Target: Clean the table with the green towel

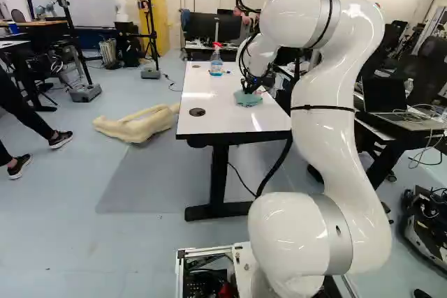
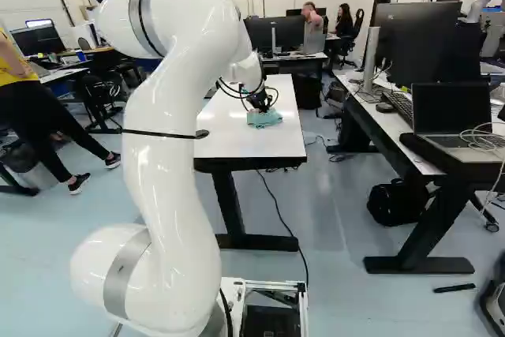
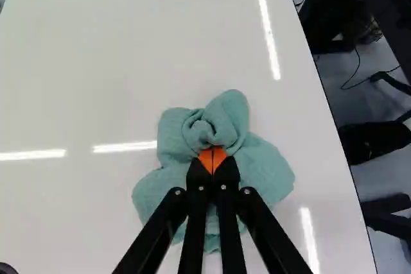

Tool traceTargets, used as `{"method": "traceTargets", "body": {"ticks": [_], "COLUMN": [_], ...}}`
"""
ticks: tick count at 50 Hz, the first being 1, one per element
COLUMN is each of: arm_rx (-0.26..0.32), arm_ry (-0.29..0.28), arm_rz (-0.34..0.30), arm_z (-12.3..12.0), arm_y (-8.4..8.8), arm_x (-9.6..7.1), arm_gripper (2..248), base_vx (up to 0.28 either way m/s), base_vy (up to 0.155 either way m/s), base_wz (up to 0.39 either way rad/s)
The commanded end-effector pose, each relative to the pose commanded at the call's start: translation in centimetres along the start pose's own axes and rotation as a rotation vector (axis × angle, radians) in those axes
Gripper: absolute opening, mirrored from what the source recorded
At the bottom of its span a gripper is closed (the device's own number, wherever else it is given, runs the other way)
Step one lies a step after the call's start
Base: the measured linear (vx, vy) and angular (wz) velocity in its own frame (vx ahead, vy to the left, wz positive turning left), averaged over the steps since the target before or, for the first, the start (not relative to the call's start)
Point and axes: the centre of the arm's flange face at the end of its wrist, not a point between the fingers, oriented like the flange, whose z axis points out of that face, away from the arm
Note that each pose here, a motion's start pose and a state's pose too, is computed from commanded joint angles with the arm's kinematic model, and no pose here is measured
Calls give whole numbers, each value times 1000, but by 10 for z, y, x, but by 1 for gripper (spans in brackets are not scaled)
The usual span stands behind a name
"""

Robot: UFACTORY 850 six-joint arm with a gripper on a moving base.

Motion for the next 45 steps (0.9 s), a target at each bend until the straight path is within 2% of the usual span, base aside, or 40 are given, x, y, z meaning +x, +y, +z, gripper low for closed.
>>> {"method": "traceTargets", "body": {"ticks": [12, 22, 29, 45], "arm_rx": [16, 31, 38, 47], "arm_ry": [8, 8, 1, -23], "arm_rz": [-22, -42, -54, -68], "arm_z": [6, 5, -1, -18], "arm_y": [-19, -37, -46, -56], "arm_x": [6, 5, -1, -21], "arm_gripper": [20, 20, 20, 20], "base_vx": [0, 0, 0, 0], "base_vy": [0, 0, 0, 0], "base_wz": [0, 0, 0, 0]}}
